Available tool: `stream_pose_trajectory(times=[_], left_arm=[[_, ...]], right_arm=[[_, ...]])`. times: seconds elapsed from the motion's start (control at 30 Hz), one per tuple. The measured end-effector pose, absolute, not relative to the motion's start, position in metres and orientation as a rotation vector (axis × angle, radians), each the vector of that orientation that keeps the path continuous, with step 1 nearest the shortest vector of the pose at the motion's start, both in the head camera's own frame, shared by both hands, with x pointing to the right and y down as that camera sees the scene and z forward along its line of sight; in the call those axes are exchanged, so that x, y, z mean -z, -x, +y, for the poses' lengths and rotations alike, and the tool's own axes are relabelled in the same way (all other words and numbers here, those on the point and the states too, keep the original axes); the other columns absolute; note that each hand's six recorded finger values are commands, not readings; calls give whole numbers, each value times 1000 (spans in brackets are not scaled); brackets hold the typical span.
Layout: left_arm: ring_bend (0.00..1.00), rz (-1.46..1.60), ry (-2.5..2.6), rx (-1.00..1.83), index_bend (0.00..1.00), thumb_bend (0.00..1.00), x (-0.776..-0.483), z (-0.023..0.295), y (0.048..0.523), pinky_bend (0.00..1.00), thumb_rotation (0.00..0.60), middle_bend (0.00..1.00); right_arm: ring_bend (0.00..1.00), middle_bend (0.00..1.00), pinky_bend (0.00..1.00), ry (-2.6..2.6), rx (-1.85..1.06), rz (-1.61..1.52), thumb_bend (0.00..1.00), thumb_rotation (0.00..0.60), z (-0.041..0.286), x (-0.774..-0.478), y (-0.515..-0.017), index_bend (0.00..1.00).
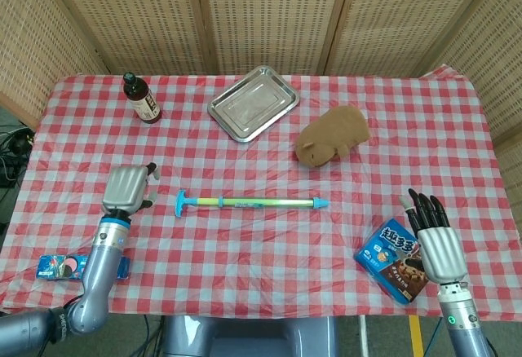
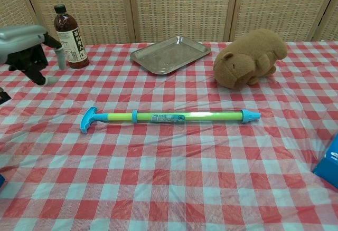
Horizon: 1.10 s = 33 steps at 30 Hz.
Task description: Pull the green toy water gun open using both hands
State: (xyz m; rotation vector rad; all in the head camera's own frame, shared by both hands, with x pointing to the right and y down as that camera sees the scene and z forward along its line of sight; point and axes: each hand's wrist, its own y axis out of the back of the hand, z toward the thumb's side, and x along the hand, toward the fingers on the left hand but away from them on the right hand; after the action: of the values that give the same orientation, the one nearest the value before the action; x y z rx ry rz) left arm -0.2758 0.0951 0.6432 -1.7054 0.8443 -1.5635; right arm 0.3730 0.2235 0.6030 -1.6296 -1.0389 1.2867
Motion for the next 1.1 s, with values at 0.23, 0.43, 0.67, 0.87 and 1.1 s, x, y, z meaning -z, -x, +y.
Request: stream_pose_trajectory(times=[0.23, 0.43, 0.67, 0.87, 1.1], left_arm=[[878, 743, 1766, 1602, 430, 354, -671, 85, 241, 768, 600, 920], [878, 670, 1765, 1627, 430, 354, -688, 85, 224, 768, 600, 920], [878, 614, 1777, 1669, 430, 354, -706, 89, 215, 768, 600, 920], [878, 569, 1793, 1682, 436, 354, -717, 94, 204, 768, 600, 920], [878, 530, 1805, 1679, 445, 354, -723, 100, 192, 768, 600, 920]], right_arm=[[0, 0, 0, 1627, -1300, -1045, 114, 600, 221, -608, -376, 0], [0, 0, 0, 1631, -1310, -1054, 114, 600, 221, -611, -379, 0], [0, 0, 0, 1635, -1316, -1053, 114, 600, 220, -613, -379, 0], [0, 0, 0, 1633, -1317, -1055, 114, 600, 220, -613, -380, 0], [0, 0, 0, 1631, -1319, -1068, 115, 600, 219, -612, -382, 0]])
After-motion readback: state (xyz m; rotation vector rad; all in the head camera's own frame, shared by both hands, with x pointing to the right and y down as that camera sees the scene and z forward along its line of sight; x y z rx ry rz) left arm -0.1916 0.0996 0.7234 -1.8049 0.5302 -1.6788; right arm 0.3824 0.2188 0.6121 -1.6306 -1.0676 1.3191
